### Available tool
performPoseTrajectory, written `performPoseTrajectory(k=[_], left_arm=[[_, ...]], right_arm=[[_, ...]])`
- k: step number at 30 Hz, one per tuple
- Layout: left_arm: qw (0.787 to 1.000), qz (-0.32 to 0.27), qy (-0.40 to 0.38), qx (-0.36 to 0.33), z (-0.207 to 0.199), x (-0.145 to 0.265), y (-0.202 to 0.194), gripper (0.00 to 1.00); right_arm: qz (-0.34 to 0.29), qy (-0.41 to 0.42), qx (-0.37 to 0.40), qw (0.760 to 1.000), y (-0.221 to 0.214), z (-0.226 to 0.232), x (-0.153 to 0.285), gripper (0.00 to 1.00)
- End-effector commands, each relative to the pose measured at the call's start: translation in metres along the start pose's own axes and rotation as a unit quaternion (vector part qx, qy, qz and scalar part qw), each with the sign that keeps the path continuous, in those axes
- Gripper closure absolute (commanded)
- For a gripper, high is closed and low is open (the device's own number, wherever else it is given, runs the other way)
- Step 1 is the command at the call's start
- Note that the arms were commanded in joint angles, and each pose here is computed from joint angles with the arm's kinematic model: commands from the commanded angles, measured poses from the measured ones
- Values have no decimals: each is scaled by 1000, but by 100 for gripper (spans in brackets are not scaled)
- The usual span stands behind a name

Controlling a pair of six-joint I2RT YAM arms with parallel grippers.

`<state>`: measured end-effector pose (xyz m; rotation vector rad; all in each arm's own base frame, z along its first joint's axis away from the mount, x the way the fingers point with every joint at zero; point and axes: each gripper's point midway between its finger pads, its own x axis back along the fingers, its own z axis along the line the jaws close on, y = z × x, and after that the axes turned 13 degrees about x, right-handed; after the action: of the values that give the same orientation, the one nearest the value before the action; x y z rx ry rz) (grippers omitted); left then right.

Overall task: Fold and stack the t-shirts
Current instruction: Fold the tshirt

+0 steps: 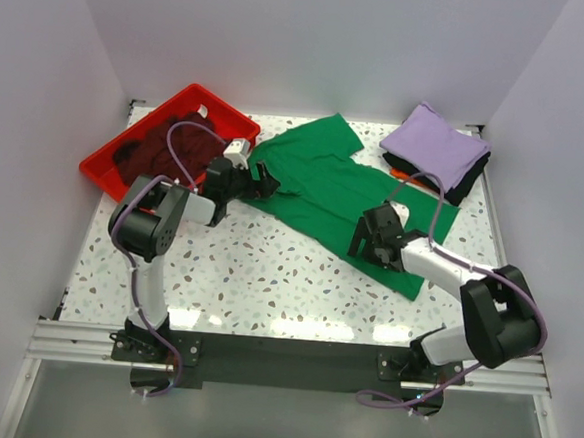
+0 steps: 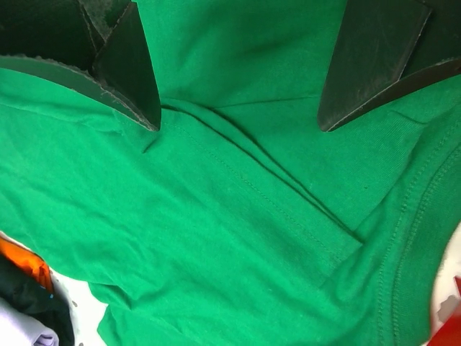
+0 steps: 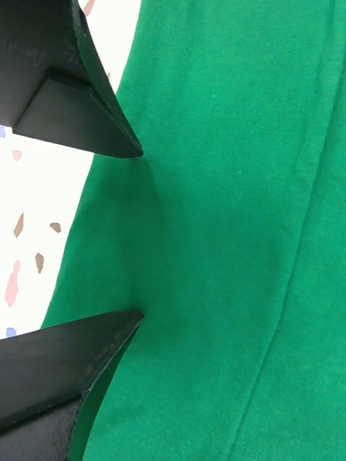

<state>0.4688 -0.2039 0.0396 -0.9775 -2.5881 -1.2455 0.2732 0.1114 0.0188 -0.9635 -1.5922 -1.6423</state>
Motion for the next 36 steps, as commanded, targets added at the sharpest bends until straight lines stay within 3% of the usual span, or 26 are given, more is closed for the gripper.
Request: performPoseTrajectory(k=[1, 13, 22, 28, 36], left_arm=[[999, -13, 26, -16, 12, 11, -1, 4], [998, -20, 35, -39, 14, 50, -10, 3], [997, -53, -8, -63, -38, 81, -1, 2], [999, -28, -22, -39, -64, 88, -23, 2], [999, 18, 26, -3, -49, 88, -51, 2]], right_arm=[[71, -24, -13, 997, -50, -15, 2, 10], [78, -9, -37, 996, -83, -23, 30, 10], [41, -2, -21, 999, -63, -19, 51, 10], [16, 8, -15, 1000, -44, -14, 60, 11], [-5, 15, -11, 1000, -29, -10, 68, 11]])
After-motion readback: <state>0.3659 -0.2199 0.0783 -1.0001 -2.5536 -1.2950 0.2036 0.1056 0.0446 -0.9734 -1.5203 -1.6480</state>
